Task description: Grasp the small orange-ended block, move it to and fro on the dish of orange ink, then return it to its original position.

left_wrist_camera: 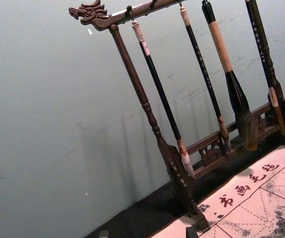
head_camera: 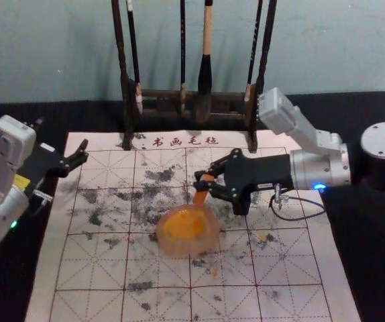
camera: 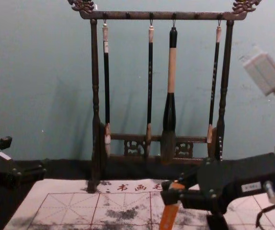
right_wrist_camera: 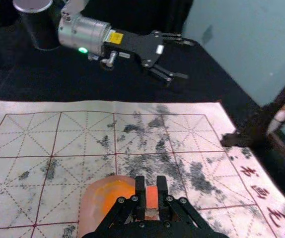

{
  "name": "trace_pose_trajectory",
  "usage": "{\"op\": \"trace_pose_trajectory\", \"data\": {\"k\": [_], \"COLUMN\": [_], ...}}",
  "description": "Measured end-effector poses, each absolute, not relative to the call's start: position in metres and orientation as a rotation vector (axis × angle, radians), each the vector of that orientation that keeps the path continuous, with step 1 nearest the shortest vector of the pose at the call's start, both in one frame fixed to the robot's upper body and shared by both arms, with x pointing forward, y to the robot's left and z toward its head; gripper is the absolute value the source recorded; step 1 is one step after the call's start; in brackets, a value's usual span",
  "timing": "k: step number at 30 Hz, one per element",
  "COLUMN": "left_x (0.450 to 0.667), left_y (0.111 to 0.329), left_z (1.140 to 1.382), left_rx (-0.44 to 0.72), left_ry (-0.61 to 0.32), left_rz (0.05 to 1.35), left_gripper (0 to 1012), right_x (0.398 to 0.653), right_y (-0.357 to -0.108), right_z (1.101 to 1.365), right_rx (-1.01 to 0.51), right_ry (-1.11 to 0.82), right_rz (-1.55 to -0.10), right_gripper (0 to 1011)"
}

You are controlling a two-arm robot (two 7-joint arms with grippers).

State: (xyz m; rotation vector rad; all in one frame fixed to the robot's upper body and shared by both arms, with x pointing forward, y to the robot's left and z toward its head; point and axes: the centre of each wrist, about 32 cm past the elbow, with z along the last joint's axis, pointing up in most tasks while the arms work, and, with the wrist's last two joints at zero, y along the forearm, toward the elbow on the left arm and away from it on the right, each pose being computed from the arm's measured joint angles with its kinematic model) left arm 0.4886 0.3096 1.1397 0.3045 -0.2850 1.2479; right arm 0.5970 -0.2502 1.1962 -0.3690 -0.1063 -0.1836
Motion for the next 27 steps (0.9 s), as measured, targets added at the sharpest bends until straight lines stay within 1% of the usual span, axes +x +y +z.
{"op": "trace_pose_trajectory", "data": {"k": [9, 16, 27], "left_x": [0.489, 0.489, 0.489], "left_y": [0.31, 0.31, 0.31], "left_z": [1.14, 1.14, 1.14], "left_rx": [0.304, 0.305, 0.305], "left_ry": [-0.285, -0.285, -0.285], "left_rz": [1.248, 1.248, 1.248], "left_gripper": [1002, 1001, 1001], "right_x": [0.608, 0.614, 0.617], "right_y": [-0.235, -0.228, -0.223], "right_z": [1.194, 1.191, 1.187], "right_rx": [-0.404, -0.416, -0.429], "right_ry": [-0.125, -0.13, -0.135], "right_rz": [-0.122, -0.106, -0.092], "right_gripper": [133, 133, 133]}}
